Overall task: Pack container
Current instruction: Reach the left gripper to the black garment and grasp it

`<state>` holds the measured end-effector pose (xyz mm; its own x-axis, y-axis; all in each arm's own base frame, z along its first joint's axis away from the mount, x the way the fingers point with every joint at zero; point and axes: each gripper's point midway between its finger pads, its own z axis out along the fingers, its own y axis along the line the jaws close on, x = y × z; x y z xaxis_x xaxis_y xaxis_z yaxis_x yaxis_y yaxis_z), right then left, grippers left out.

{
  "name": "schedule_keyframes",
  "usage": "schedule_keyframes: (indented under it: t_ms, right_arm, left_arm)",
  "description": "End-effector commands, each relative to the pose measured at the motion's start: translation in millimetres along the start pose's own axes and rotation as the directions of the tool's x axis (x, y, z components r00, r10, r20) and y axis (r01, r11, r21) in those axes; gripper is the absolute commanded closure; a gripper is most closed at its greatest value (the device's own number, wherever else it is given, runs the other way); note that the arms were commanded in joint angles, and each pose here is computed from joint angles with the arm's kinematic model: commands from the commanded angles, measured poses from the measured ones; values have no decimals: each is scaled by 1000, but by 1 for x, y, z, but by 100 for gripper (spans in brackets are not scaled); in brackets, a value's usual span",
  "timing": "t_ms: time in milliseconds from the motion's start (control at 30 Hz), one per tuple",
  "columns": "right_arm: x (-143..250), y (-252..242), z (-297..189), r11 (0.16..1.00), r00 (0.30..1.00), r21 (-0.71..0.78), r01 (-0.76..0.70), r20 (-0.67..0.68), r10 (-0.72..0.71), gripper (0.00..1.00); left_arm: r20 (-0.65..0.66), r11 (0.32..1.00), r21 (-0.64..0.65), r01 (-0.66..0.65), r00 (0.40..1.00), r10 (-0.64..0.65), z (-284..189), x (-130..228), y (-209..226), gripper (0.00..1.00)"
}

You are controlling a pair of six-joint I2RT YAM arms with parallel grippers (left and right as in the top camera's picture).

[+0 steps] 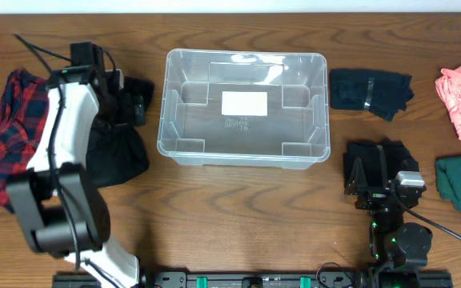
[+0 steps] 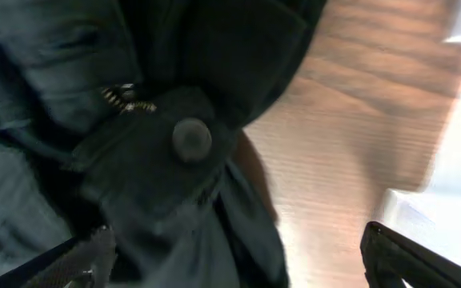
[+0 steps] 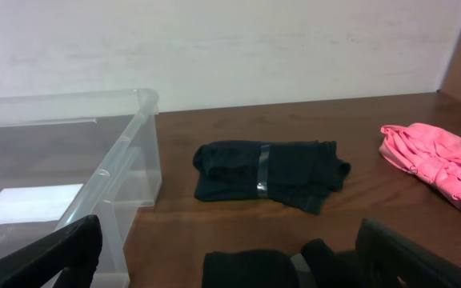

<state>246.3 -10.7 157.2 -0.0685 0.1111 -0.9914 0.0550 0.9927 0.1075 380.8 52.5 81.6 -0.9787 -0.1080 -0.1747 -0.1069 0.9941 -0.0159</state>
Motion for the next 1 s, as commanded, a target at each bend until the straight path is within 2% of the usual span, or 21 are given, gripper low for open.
schedule_keyframes:
  t_ms: [0,133,333,533,667,733,800,833,867,900,933,967]
  right_arm:
    - [0,0,0,1000,1000,3,13,1,-13,1]
    - [0,0,0,1000,1000,3,13,1,-13,1]
    - [0,0,0,1000,1000,3,13,1,-13,1]
    - [0,0,0,1000,1000,3,13,1,-13,1]
    - [0,0,0,1000,1000,3,13,1,-13,1]
    - [0,0,0,1000,1000,3,13,1,-13,1]
    - [0,0,0,1000,1000,3,13,1,-13,1]
    - [0,0,0,1000,1000,3,13,1,-13,1]
    - [0,0,0,1000,1000,3,13,1,-13,1]
    - [0,0,0,1000,1000,3,13,1,-13,1]
    - [0,0,0,1000,1000,3,13,1,-13,1]
    - [0,0,0,1000,1000,3,13,1,-13,1]
  left_arm:
    - [-17,996,-81,-38,999,37,12,-5,16,2]
    - [-20,988,-148,-39,999,36,24,-10,28,2]
    - [-19,988,-152,-40,999,37,41,-15,29,2]
    - [-117,987,-152,-56,992,38,74,1,30,2]
    - [-165,979,-198,-41,986,8,90,10,37,1]
    - [-163,973,-230,-11,986,-28,91,11,42,17]
    - [-153,967,-253,15,987,-56,90,10,45,47]
    - [-150,967,-252,18,987,-57,89,9,45,65]
    - [-150,967,-253,19,987,-58,89,9,45,76]
    - [-147,967,-254,27,987,-67,89,9,45,82]
    - [-143,966,-256,40,987,-78,89,9,45,92]
    - [-137,965,-258,55,986,-93,87,9,45,94]
